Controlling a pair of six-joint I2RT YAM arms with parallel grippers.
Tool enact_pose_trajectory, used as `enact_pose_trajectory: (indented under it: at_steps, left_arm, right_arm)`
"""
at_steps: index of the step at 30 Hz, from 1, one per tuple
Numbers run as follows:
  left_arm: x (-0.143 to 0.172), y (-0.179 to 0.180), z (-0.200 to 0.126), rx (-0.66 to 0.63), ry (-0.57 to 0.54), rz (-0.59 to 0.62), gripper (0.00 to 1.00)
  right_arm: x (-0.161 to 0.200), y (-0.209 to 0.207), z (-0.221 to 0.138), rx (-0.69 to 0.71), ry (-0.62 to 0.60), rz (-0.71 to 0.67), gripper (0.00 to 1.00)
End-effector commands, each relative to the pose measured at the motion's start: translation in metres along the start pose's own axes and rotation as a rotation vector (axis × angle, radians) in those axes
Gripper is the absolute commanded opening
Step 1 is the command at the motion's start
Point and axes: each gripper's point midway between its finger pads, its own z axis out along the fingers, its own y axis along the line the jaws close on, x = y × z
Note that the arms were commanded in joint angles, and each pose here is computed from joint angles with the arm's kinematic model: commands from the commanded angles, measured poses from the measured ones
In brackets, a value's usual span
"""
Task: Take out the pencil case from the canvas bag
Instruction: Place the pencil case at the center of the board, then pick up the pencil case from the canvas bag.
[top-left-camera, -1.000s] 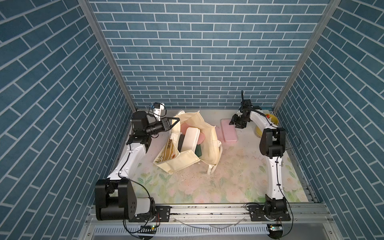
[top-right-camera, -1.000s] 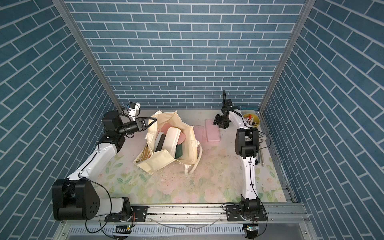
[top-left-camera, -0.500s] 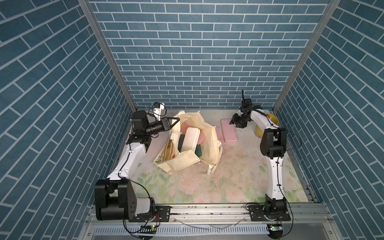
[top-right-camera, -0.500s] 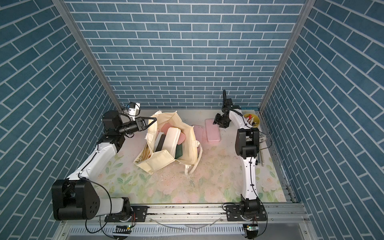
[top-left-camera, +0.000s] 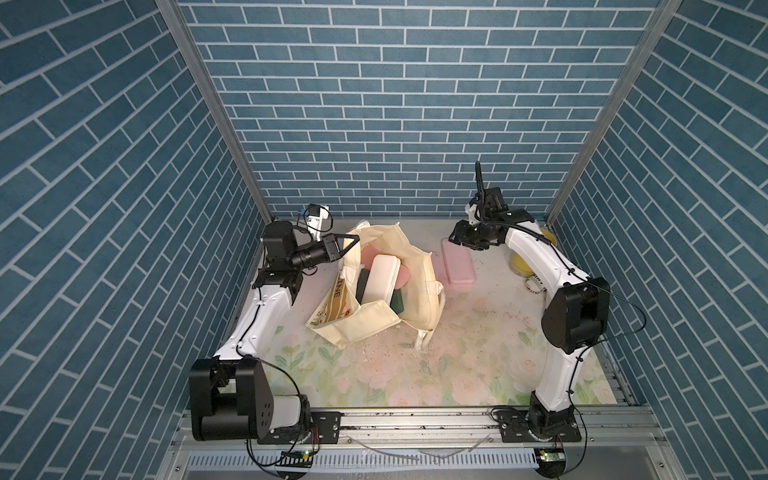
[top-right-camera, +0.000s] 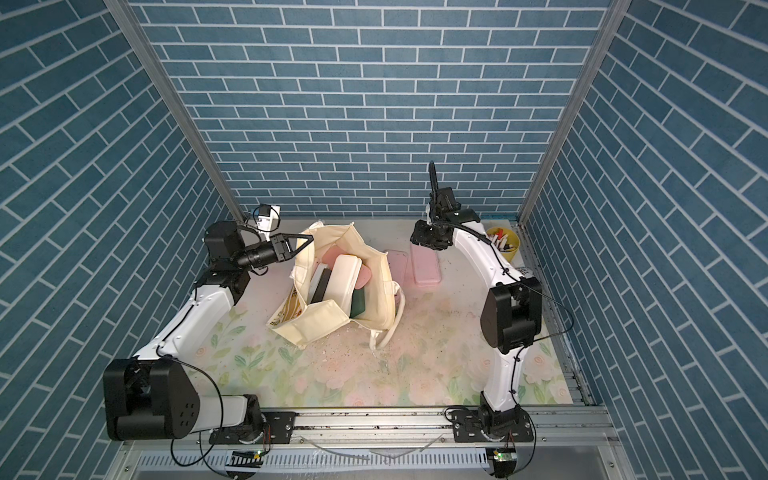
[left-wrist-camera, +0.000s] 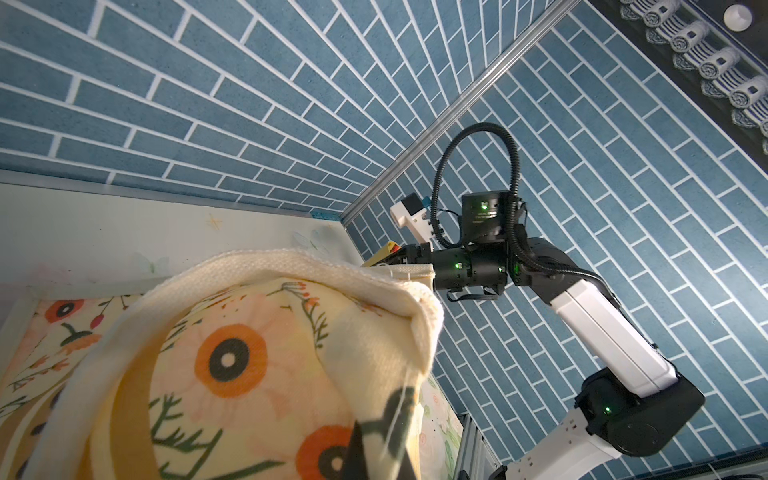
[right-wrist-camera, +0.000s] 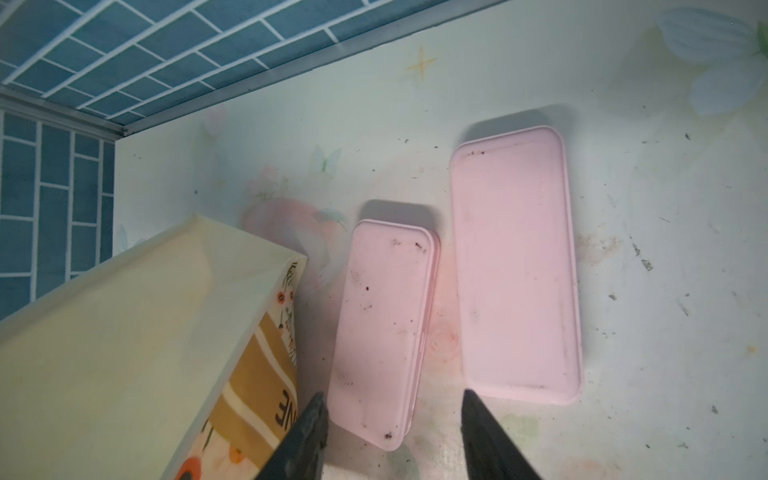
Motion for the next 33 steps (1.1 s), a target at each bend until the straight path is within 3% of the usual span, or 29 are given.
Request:
enact_pose_trajectory:
  at_steps: [1,12,19,25,33]
  left_arm:
    - [-0.014,-0.016,-0.002,0.044,-0.023,0.063,0.00]
    - [-0.016,-0.018,-0.001,0.058,-0.035,0.065,0.00]
    - [-0.015,-0.018,-0.002,0.058,-0.036,0.059,0.00]
    - [-0.015,-0.021,-0.003,0.068,-0.043,0.057,0.00]
    - [-0.015,-0.026,-0.005,0.081,-0.050,0.067,0.00]
  right_arm:
    - [-0.003,0.010,-0.024,0.000,-0.081,-0.009,0.51]
    - [0.011,0.117,-0.097,-0.269,-0.291,-0.345,0.48]
    - [0.055,0.184,-0.126,-0.462,-0.329,-0.630,0.48]
    - [0.105,0.217,-0.117,-0.517,-0.279,-0.845,0.47]
    - [0.129,0.217,-0.082,-0.417,-0.158,-0.800,0.48]
